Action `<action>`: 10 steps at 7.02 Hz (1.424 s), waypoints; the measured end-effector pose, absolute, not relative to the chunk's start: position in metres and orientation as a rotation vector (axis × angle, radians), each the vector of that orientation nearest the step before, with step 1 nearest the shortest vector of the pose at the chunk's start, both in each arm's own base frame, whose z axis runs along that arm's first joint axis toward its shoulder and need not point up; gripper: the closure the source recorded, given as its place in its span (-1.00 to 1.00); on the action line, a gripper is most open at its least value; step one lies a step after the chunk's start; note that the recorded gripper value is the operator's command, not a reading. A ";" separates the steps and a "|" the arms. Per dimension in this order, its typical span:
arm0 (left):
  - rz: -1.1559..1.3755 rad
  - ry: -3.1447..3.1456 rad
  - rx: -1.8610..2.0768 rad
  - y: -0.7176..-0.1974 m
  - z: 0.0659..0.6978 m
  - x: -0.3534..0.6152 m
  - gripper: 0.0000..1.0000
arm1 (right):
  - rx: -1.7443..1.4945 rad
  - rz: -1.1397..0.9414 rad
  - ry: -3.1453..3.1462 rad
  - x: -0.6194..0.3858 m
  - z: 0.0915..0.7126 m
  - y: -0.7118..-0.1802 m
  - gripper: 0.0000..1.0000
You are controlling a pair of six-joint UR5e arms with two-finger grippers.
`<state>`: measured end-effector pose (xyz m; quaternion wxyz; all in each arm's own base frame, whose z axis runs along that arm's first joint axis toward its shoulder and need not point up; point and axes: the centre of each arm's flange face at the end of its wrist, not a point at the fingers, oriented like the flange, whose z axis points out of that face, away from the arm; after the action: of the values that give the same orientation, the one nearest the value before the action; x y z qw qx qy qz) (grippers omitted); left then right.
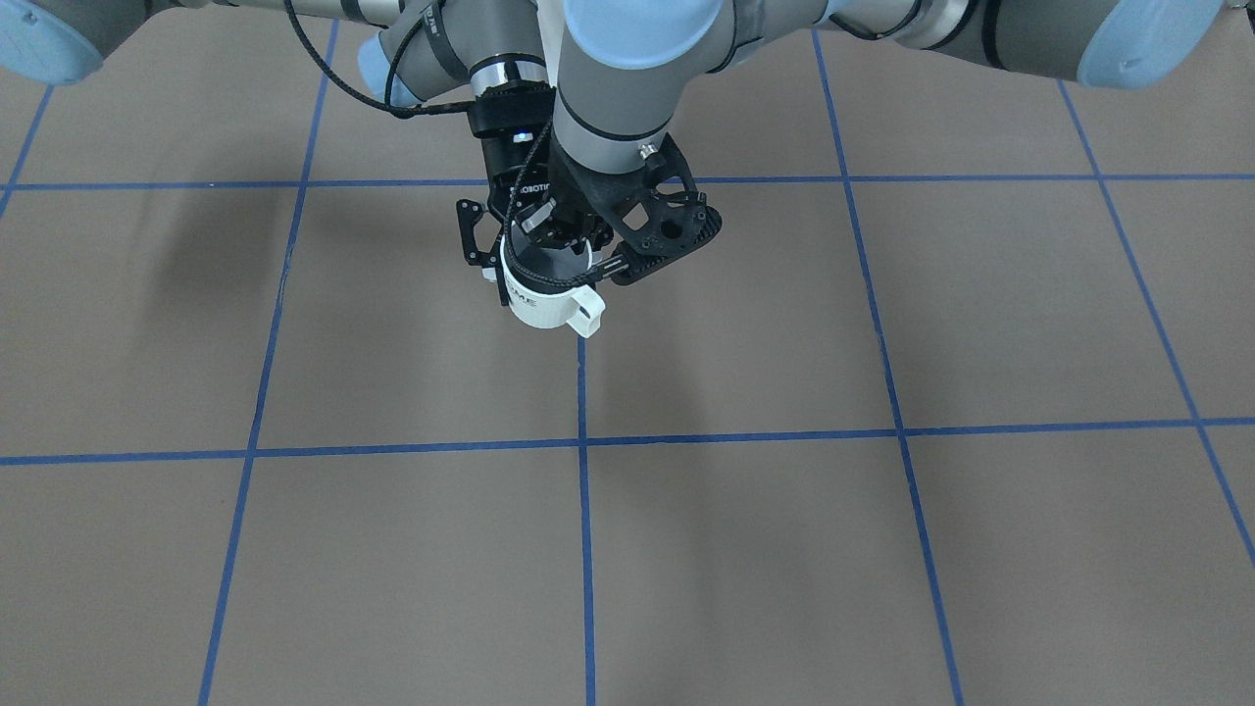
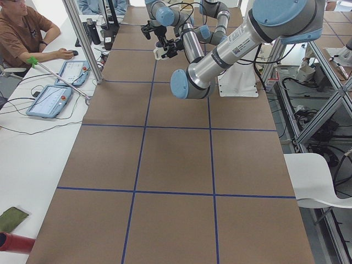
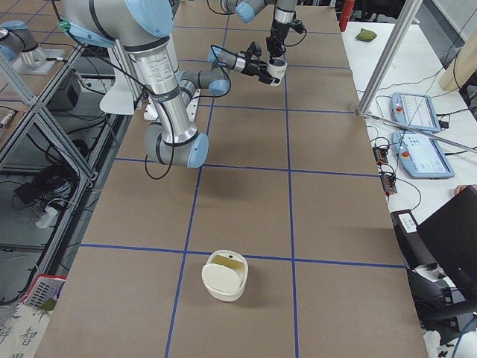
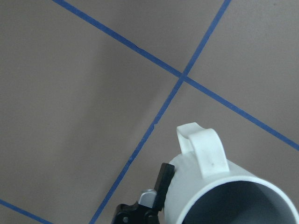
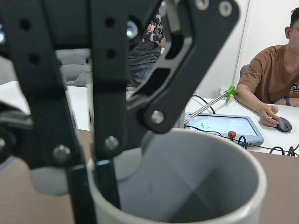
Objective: Left arm hands cup to right arm to dump lemon
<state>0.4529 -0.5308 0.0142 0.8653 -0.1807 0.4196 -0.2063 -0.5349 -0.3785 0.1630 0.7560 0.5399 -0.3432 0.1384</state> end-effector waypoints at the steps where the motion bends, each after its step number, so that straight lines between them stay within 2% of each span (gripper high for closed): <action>1: -0.431 0.879 -0.379 -0.530 0.014 0.454 1.00 | 1.177 0.312 -0.764 -0.534 0.160 -0.378 -1.00; 7: -0.447 0.878 -0.373 -0.537 0.012 0.446 1.00 | 1.167 0.303 -0.782 -0.537 0.171 -0.367 -1.00; 10: -0.503 0.885 -0.345 -0.564 0.011 0.412 1.00 | 1.168 0.307 -0.802 -0.530 0.180 -0.359 -1.00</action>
<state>0.4118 -0.5644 0.0107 0.8590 -0.1641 0.4215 -0.2398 -0.5296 -0.3594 0.1799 0.7485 0.5344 -0.3668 0.1402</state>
